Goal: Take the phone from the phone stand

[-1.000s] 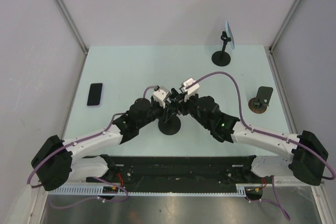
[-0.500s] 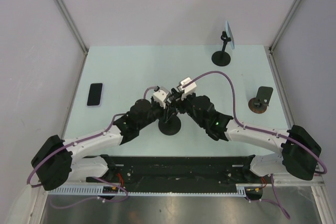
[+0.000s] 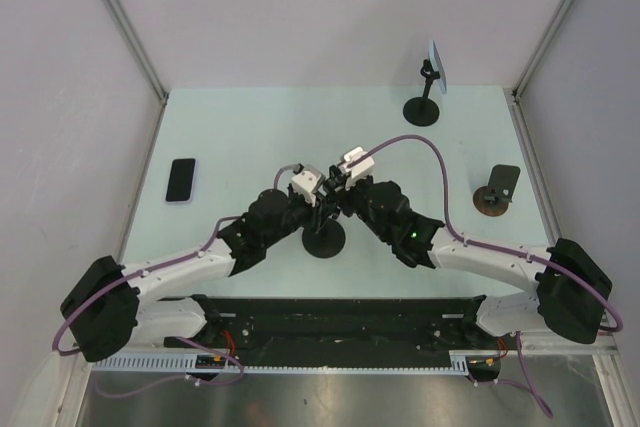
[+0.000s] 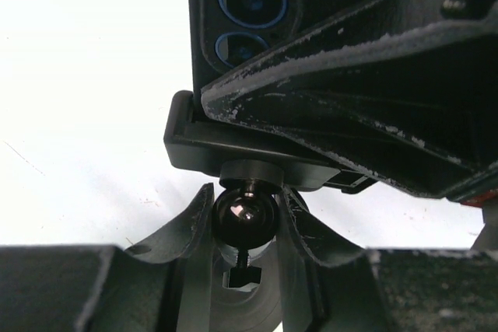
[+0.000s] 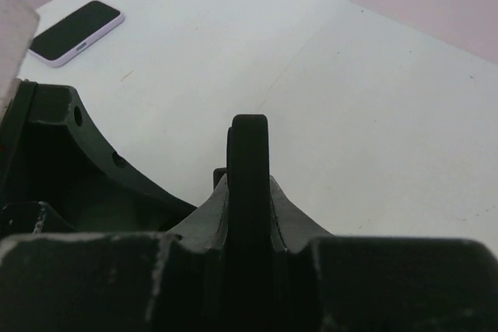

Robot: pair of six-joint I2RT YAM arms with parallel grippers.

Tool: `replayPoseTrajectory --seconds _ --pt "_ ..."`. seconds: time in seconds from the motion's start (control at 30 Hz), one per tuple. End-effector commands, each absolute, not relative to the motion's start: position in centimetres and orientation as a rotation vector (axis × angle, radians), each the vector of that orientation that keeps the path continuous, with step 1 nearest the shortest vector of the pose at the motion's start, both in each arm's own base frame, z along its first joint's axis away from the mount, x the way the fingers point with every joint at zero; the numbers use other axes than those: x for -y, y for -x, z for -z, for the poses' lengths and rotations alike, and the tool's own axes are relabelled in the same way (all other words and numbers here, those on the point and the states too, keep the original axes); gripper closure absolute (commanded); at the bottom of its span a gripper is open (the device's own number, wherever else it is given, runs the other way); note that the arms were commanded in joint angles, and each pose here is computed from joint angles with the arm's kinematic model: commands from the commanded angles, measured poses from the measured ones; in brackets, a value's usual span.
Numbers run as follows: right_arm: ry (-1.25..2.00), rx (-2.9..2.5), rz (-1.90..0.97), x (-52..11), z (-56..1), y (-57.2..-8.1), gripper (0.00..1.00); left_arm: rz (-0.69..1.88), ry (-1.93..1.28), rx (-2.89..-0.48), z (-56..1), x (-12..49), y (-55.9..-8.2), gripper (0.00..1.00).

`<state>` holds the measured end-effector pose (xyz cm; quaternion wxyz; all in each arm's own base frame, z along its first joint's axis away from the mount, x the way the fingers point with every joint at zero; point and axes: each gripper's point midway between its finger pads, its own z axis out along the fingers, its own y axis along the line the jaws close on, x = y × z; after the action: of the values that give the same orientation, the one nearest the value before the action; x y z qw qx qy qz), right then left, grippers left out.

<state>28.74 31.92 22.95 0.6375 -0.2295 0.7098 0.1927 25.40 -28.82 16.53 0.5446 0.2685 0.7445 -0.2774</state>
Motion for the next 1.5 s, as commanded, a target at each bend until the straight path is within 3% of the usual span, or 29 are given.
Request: replayPoseTrajectory --seconds 0.0,0.37,1.47 --pt "0.503 -1.578 -0.427 -31.9 -24.7 -28.5 1.00 0.626 -0.524 -1.857 -14.6 28.1 -25.7 1.00" --pt "0.623 -1.698 -0.275 -30.4 -21.5 -25.2 1.00 0.496 -0.053 -1.996 -11.5 21.8 -28.5 1.00" --pt "0.153 -1.717 -0.154 -23.4 -23.6 -30.0 1.00 0.617 -0.045 -2.011 -9.1 21.8 -24.0 1.00"
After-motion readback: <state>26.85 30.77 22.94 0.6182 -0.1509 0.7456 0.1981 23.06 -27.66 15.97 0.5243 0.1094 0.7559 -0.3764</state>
